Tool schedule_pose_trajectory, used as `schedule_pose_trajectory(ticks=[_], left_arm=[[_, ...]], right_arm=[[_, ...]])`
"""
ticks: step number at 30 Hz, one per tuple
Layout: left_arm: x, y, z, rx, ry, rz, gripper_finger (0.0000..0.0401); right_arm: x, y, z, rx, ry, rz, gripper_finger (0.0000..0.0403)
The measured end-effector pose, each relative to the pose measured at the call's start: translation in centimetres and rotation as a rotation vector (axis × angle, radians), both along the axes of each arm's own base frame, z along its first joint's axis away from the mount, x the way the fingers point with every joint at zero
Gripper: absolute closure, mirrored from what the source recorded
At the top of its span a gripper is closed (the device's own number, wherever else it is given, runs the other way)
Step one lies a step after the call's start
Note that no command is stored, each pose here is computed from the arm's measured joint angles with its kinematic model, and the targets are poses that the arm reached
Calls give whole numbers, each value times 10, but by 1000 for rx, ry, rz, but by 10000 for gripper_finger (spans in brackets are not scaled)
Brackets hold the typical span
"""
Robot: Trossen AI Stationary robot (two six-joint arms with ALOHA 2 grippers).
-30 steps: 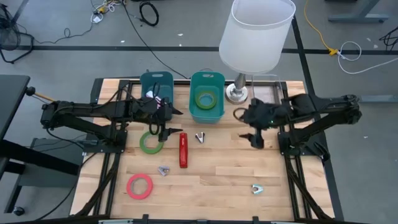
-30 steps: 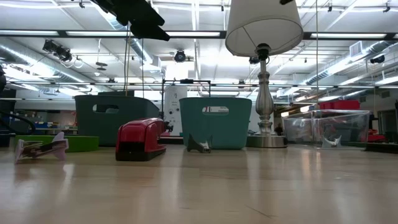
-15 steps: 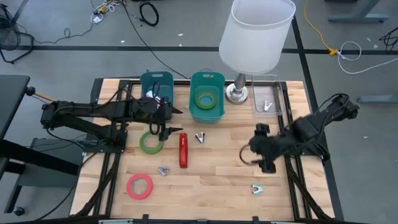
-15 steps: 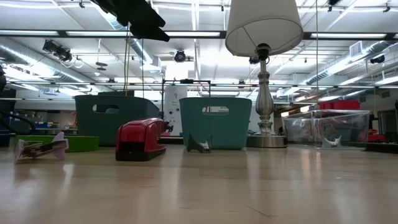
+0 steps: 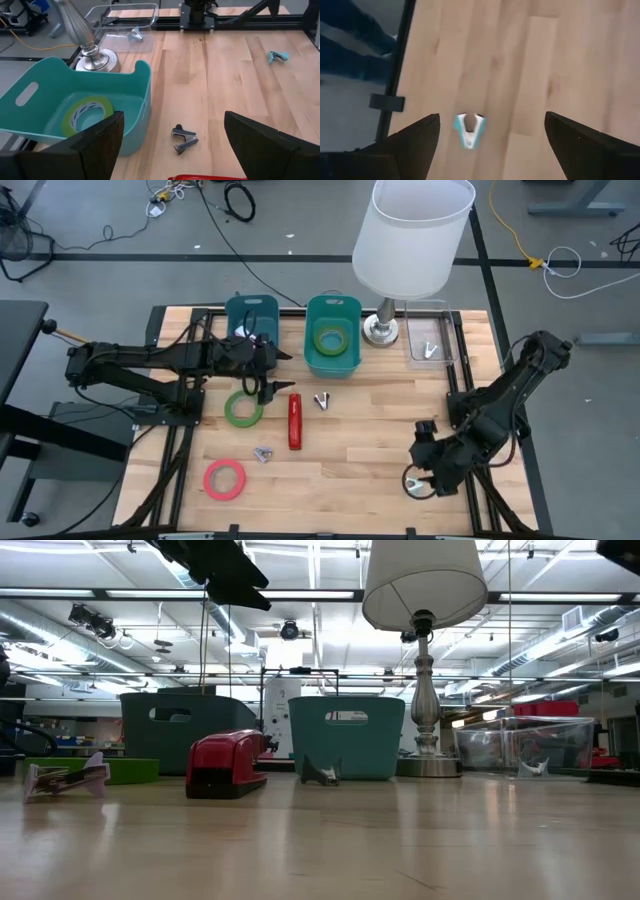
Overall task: Pick and place Stapler, Stapler remover, tape
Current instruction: Put the blue staple remover into the transparent bin
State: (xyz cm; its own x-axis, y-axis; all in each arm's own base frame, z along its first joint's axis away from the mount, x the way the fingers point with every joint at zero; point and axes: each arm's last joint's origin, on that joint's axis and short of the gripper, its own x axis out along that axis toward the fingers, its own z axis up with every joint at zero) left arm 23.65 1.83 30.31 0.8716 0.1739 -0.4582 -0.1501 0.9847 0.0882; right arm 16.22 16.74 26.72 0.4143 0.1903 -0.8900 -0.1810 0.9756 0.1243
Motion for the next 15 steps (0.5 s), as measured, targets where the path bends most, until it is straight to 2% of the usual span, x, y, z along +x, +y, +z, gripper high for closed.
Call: schedule_pose_trajectory(ticks=[7, 15], left_arm=[[0, 0, -1, 0, 7, 0, 57], [-1, 0, -1, -1, 12, 0, 57]], right_arm=[[-2, 8, -28, 70, -35, -12, 46], [2, 16, -62, 33, 63, 21, 46]])
